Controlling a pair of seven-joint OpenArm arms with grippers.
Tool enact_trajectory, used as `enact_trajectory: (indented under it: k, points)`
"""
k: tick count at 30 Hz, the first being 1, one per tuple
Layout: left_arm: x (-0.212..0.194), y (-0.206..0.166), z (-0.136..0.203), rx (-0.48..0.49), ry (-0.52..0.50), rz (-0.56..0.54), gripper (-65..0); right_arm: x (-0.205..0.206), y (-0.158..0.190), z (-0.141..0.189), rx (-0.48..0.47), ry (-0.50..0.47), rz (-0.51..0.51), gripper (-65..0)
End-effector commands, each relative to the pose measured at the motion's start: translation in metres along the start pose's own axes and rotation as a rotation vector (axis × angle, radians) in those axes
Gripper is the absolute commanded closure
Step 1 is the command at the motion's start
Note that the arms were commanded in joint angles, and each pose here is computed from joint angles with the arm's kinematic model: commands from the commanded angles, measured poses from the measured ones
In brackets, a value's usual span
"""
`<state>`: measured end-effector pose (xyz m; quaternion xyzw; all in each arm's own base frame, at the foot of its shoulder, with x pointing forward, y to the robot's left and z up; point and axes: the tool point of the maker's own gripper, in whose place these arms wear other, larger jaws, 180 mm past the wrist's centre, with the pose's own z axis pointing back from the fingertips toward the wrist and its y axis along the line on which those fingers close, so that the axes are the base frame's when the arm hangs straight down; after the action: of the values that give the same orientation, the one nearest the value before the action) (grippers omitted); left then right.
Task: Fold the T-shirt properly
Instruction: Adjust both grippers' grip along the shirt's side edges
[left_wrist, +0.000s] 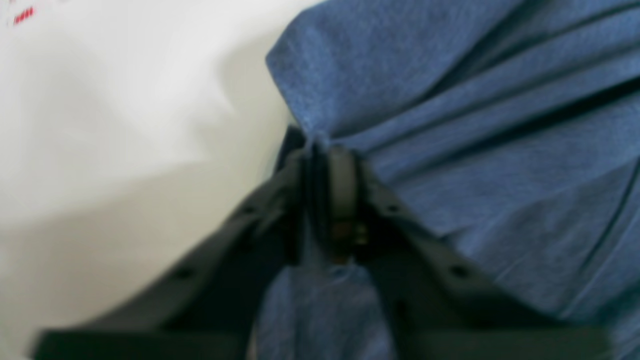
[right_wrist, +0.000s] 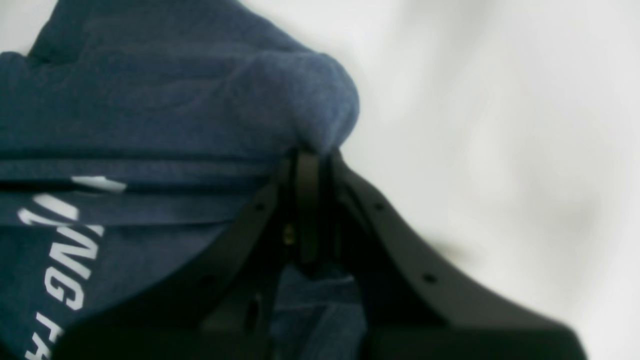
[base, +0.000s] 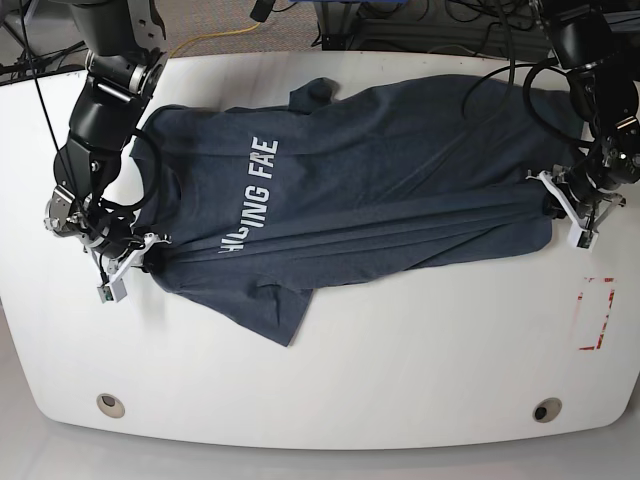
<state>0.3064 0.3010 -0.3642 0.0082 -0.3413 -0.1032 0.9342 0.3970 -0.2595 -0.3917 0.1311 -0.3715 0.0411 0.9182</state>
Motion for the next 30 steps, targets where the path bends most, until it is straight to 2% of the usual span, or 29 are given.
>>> enact_trajectory:
  k: [1, 4, 6, 8, 13, 23, 30]
  points:
    - [0.017, 0.013, 0.008, 0.039, -0.045, -0.011, -18.2, 0.024, -0.009, 0.010, -0.030, -0.062, 0.021, 0.0]
    - [0.022, 0.005, 0.006, 0.026, -0.065, 0.002, -33.6, 0.020, -0.004, 0.007, -0.020, -0.059, 0.015, 0.0]
    - [0.042, 0.009, 0.013, 0.047, -0.114, -0.005, -40.7, 0.018, -0.001, 0.005, -0.013, -0.056, 0.013, 0.0]
    - [0.049, 0.012, 0.017, 0.060, -0.114, -0.008, -43.5, 0.018, 0.000, 0.004, -0.012, -0.055, 0.013, 0.0]
    - [0.081, 0.016, 0.019, 0.058, -0.175, 0.040, -43.2, 0.018, 0.001, 0.004, -0.007, -0.059, 0.008, 0.0]
    - [0.087, 0.021, -0.024, -0.038, -0.140, 0.199, -42.8, 0.016, 0.011, -0.002, 0.010, -0.057, 0.000, 0.0]
    - [0.085, 0.016, -0.045, -0.091, -0.128, 0.267, -42.9, 0.016, 0.013, -0.003, 0.016, -0.062, -0.004, 0.0]
